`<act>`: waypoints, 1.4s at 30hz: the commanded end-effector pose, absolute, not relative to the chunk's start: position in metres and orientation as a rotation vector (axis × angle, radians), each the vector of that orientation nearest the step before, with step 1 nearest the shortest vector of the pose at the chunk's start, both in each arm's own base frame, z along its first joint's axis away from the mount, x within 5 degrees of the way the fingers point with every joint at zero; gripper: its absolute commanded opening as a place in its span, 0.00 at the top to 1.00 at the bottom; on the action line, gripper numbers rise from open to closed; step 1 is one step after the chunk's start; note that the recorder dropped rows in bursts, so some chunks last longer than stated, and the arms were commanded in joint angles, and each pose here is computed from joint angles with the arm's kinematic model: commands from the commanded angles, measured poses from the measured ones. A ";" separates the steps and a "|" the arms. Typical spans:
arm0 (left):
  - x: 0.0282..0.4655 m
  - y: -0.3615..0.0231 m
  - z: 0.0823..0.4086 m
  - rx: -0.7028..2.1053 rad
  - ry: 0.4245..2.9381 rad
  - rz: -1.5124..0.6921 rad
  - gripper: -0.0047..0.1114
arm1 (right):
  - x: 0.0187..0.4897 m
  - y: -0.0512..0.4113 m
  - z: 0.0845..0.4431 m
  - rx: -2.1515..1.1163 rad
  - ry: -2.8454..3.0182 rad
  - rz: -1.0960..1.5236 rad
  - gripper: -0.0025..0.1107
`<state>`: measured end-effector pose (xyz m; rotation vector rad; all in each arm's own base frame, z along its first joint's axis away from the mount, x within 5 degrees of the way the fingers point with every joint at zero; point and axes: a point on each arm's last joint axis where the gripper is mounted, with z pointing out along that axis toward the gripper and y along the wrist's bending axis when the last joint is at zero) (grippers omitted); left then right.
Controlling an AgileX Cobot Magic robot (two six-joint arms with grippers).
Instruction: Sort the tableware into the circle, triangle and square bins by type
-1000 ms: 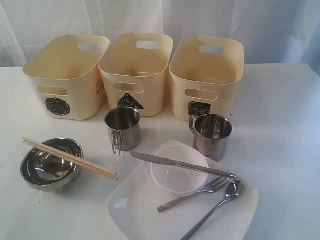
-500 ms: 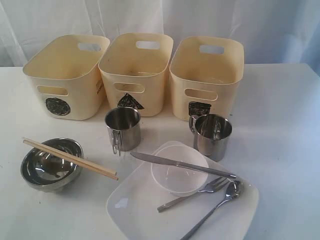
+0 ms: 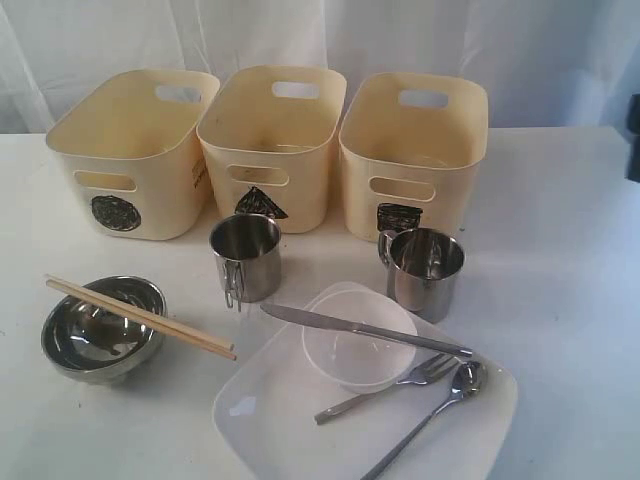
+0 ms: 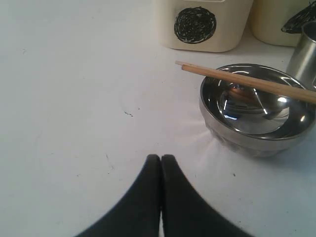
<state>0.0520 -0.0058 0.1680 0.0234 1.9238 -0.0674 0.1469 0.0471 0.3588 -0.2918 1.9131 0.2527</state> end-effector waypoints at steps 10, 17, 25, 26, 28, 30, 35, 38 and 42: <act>0.052 -0.006 0.167 0.017 1.926 -0.075 0.96 | 0.281 0.086 0.363 -0.627 2.186 0.105 0.98; 0.052 -0.006 0.167 0.017 1.926 -0.075 0.96 | 0.285 0.090 0.374 -0.422 2.158 0.244 0.98; 0.052 -0.006 0.167 0.017 1.926 -0.075 0.96 | 0.280 0.111 0.371 -0.795 2.136 0.343 0.98; 0.052 -0.006 0.167 0.017 1.926 -0.075 0.96 | 0.279 0.117 0.368 -0.897 2.153 0.386 0.98; 0.052 -0.006 0.167 0.017 1.926 -0.075 0.96 | 0.282 0.127 0.362 -1.034 2.187 0.442 0.98; 0.052 -0.006 0.167 0.017 1.926 -0.075 0.96 | 0.290 0.136 0.357 -1.106 2.194 0.443 0.98; 0.052 -0.006 0.167 0.017 1.926 -0.075 0.96 | 0.306 0.164 0.345 -1.305 2.127 0.463 0.96; 0.052 -0.006 0.167 0.017 1.926 -0.075 0.96 | 0.310 0.187 0.333 -1.476 2.069 0.496 0.83; 0.052 -0.006 0.167 0.017 1.926 -0.075 0.96 | 0.317 0.213 0.316 -1.586 2.041 0.521 0.58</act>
